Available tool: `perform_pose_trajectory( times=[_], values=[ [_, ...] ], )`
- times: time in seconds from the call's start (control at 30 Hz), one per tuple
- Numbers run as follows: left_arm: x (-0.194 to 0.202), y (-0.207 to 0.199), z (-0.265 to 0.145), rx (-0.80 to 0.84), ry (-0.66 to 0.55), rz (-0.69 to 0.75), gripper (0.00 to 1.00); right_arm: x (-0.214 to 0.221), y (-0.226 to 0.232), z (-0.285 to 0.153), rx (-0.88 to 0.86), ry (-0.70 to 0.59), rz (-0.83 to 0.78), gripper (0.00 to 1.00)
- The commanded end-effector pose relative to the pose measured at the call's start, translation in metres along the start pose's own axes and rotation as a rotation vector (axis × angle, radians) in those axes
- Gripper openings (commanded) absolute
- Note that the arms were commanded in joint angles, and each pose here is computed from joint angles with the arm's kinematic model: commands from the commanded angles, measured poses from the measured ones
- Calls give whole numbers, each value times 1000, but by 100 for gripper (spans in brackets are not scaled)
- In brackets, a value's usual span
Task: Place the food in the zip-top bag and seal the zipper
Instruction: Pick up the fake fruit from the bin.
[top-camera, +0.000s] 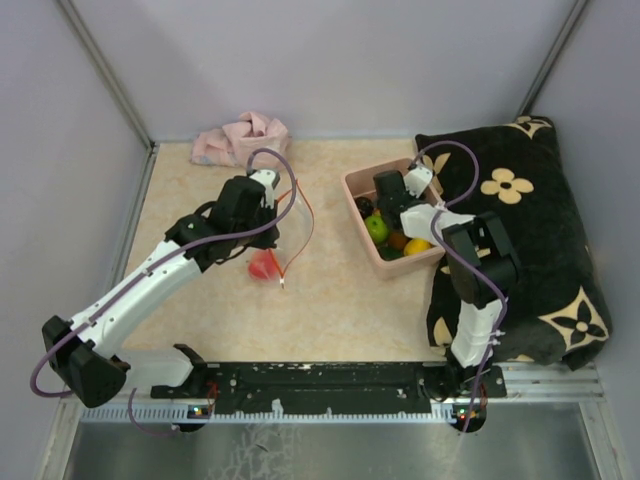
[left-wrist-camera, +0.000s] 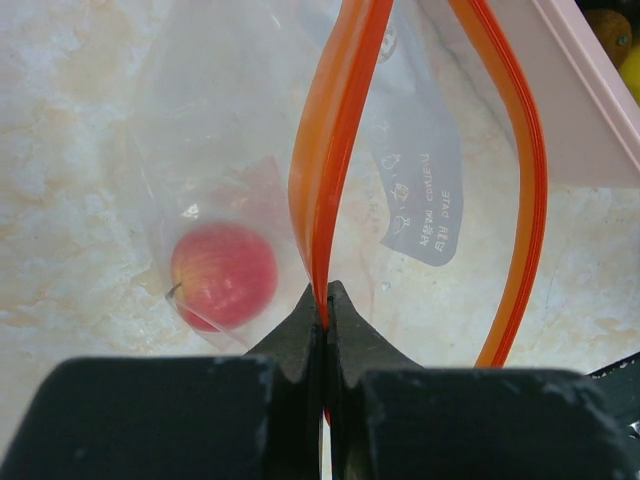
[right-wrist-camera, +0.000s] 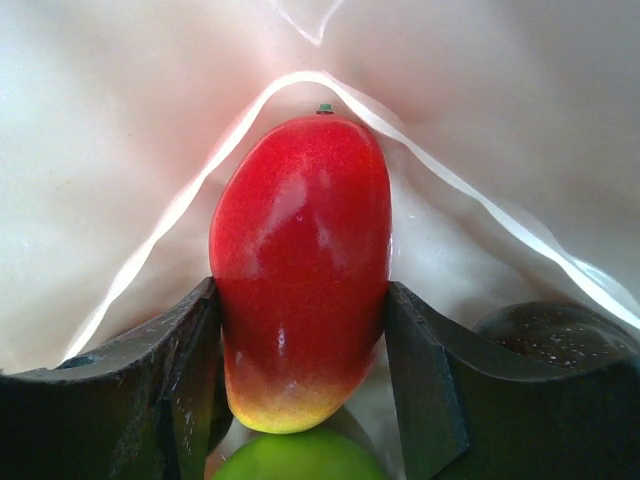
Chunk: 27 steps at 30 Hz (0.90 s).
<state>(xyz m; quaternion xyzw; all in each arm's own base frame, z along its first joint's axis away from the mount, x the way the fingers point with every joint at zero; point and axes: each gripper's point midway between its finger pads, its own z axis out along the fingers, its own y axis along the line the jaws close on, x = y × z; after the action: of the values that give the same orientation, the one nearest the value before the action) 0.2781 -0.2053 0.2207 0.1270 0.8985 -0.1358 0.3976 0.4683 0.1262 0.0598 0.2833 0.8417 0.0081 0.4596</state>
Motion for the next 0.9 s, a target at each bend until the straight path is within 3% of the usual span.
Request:
perform_pose_trajectory(
  times=[0.0, 0.5, 0.87],
  values=[
    [-16, 2, -9, -16, -38, -7, 0, -35, 18, -30, -103, -85, 28, 28],
    [-23, -3, -10, 1, -32, 9, 0, -55, 10, -104, -340, -125, -134, 23],
    [-25, -23, 2, 70, 6, 14, 0, -82, 9, -156, -482, -214, -161, 20]
  ],
)
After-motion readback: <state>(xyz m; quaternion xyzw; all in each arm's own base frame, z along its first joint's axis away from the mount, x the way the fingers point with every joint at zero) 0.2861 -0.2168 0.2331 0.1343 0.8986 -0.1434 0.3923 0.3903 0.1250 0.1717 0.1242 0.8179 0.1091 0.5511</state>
